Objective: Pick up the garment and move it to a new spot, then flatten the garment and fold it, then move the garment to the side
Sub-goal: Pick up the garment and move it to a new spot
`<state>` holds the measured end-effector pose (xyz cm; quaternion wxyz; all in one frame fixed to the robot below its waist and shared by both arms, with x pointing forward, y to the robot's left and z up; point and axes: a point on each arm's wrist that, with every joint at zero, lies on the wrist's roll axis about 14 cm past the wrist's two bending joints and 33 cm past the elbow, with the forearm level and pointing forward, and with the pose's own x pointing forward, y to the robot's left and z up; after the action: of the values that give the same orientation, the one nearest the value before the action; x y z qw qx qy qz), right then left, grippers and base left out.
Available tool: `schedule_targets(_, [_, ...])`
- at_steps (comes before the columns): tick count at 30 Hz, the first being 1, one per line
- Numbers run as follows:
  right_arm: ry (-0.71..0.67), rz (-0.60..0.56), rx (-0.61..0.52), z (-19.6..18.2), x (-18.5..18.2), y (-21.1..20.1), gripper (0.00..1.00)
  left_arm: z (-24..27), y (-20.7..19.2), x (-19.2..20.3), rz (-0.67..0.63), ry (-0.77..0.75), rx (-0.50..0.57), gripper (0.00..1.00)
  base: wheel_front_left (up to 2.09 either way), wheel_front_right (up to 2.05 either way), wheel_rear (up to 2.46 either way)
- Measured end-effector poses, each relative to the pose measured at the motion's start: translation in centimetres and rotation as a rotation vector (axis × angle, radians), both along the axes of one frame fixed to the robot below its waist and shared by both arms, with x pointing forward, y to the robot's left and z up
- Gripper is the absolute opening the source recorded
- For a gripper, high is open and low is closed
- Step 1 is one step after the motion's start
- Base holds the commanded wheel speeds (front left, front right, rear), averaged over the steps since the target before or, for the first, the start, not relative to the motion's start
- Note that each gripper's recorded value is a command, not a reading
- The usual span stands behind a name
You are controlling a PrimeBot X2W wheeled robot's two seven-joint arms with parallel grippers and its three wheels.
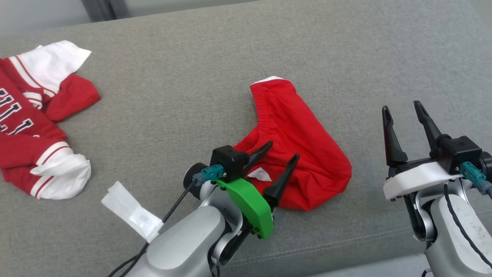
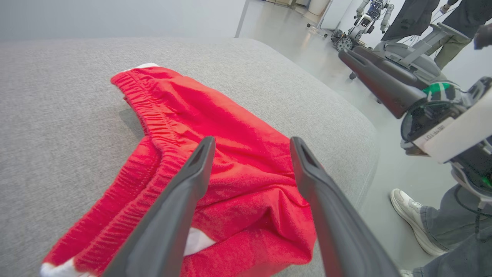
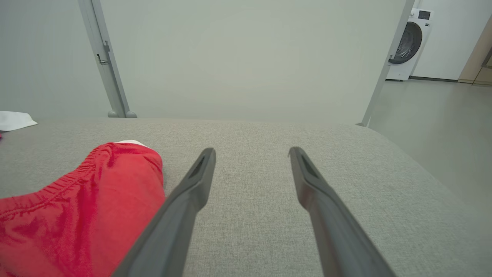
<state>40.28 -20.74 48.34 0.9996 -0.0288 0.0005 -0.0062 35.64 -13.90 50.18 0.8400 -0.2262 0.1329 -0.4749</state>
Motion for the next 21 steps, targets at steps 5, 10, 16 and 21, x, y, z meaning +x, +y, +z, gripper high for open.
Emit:
schedule_targets(5, [0.002, 0.071, 0.016, -0.2, 0.2, 2.3, 1.0, -1.0, 4.5, 1.8, 0.176, -0.017, 0.06, 1.0, 0.0, 0.0, 0.0])
schedule_targets(10, [0.004, 0.133, 0.025, -0.3, 0.3, 4.5, 1.0, -2.0, 9.1, 2.6, 0.316, -0.032, 0.129, 1.0, 0.0, 0.0, 0.0])
schedule_targets(16, [0.009, 0.21, 0.029, -0.4, 0.2, 7.1, 1.0, -2.1, 13.4, 2.4, 0.444, -0.053, 0.165, 1.0, 0.0, 0.0, 0.0])
schedule_targets(21, [0.007, 0.323, 0.023, -0.3, -0.2, 10.5, 1.0, -3.4, 18.2, 1.6, 0.573, -0.018, 0.208, 1.0, 0.0, 0.0, 0.0])
